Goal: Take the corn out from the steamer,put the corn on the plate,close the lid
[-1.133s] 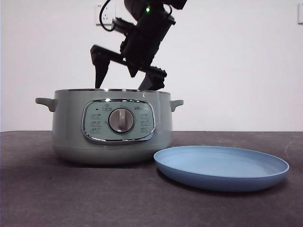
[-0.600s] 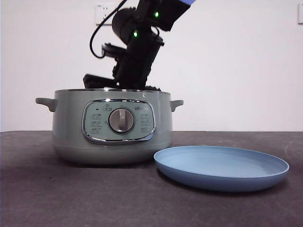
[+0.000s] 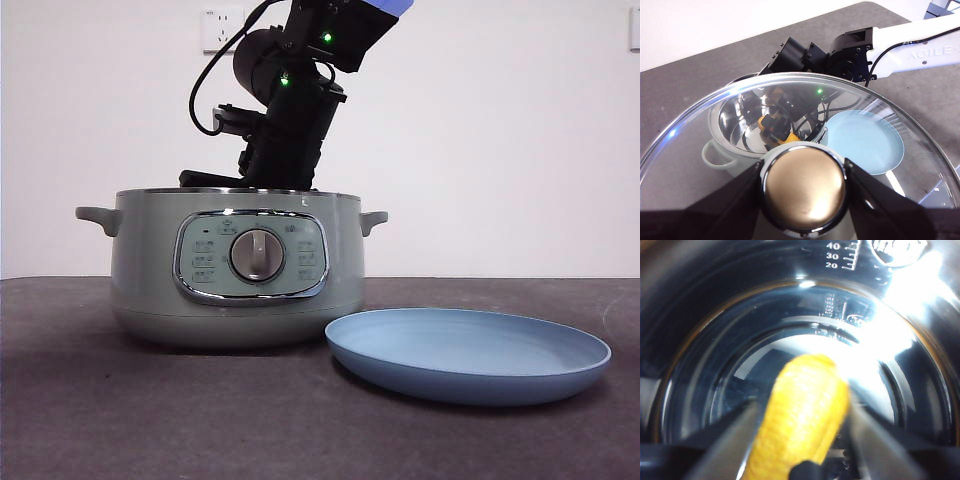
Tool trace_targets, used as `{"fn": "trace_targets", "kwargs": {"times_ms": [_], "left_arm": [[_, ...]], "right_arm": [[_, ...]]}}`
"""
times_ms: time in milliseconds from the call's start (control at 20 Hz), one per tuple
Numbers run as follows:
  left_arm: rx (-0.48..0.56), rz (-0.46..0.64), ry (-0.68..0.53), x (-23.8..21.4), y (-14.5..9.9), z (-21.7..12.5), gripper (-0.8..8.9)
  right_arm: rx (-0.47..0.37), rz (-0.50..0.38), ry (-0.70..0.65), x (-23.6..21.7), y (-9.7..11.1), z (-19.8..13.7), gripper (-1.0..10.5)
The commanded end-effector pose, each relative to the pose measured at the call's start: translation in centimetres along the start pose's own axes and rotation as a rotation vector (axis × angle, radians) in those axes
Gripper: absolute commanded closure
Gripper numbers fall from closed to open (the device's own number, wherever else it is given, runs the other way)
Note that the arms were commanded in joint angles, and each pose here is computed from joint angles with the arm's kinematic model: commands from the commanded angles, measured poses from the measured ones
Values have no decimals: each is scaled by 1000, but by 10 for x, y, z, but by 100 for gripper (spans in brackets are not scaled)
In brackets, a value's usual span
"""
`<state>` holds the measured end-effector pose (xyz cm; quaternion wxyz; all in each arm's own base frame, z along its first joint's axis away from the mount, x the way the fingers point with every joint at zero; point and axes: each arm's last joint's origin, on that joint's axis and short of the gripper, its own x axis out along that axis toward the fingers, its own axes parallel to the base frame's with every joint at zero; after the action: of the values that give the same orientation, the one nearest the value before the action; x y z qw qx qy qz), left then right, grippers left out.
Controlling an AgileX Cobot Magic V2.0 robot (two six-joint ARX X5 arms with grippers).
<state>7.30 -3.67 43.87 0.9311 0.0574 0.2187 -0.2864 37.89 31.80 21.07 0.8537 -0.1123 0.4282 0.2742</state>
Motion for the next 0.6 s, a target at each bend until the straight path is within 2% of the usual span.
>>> {"fn": "trace_targets", "kwargs": {"times_ms": [50,150,350,450,600], "left_arm": [[16,-7,-60,-6,-1,4,822],[16,-7,-59,-6,-1,4,822],[15,-7,-54,-6,-1,3,822],[15,-7,-53,-6,-1,3,822],[17,-7,-62,-6,-1,4,822]], "right_arm": [[13,-13,44,15,-3,-9,870],[13,-11,38,15,-3,-8,961],[21,-1,-32,3,-2,2,959],[23,5,-96,-25,-1,16,959],[-8,14,-212,-98,-1,34,959]]}}
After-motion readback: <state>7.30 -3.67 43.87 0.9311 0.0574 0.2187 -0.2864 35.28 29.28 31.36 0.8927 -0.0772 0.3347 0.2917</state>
